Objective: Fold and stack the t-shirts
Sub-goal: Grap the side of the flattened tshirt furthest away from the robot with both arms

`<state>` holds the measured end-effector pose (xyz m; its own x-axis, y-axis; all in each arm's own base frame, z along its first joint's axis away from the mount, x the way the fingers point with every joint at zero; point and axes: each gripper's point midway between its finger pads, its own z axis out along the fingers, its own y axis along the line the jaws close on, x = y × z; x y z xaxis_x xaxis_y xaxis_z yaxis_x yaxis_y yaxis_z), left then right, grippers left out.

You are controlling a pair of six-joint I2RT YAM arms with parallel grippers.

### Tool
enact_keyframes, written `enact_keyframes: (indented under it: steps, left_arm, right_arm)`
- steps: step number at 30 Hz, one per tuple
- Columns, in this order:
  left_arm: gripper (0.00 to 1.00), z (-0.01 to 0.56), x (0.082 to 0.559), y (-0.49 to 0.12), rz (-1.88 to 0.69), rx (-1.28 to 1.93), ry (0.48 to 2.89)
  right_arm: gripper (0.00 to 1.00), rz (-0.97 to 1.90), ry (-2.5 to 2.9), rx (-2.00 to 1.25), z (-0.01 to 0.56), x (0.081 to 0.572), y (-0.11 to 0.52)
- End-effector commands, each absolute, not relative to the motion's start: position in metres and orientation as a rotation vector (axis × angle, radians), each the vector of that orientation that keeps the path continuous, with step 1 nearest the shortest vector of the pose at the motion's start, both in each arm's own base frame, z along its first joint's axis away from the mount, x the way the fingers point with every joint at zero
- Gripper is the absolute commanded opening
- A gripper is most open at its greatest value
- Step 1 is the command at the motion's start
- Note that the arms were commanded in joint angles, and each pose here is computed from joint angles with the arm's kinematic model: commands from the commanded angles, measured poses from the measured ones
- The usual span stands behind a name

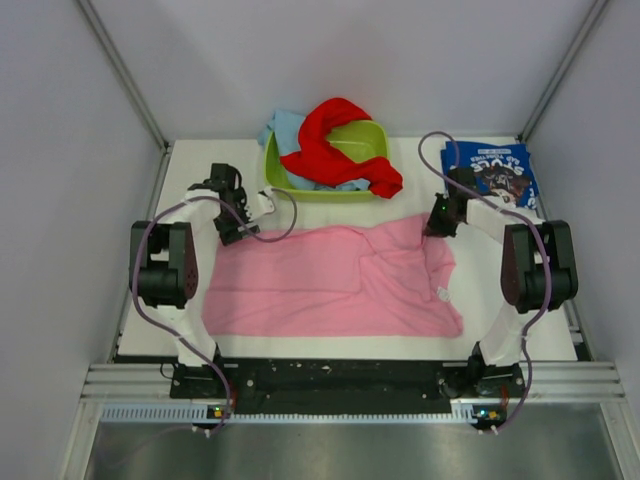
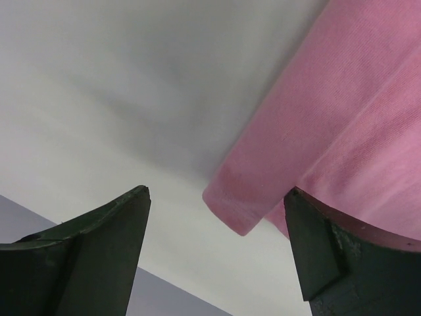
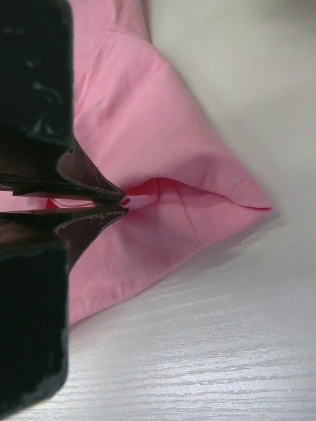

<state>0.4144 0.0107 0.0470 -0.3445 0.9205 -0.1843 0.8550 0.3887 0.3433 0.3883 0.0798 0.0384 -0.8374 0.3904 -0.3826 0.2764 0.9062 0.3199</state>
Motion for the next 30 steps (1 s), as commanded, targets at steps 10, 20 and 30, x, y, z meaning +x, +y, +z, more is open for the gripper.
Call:
enact_keyframes:
  steps: [10, 20, 30]
  left_arm:
    - [0.19, 0.052, 0.420, 0.014, 0.287, 1.554, 2.294]
    - [0.00, 0.093, 0.422, 0.023, 0.395, 1.435, 2.277]
    - [0.00, 0.115, 0.411, 0.028, 0.445, 1.406, 2.251]
  right_arm:
    - [0.00, 0.381, 2.531, 0.420, 0.073, 0.412, 0.086]
    - [0.00, 0.429, 2.381, 0.391, 0.146, 0.415, 0.087]
    - [0.00, 0.489, 2.243, 0.365, 0.216, 0.380, 0.087]
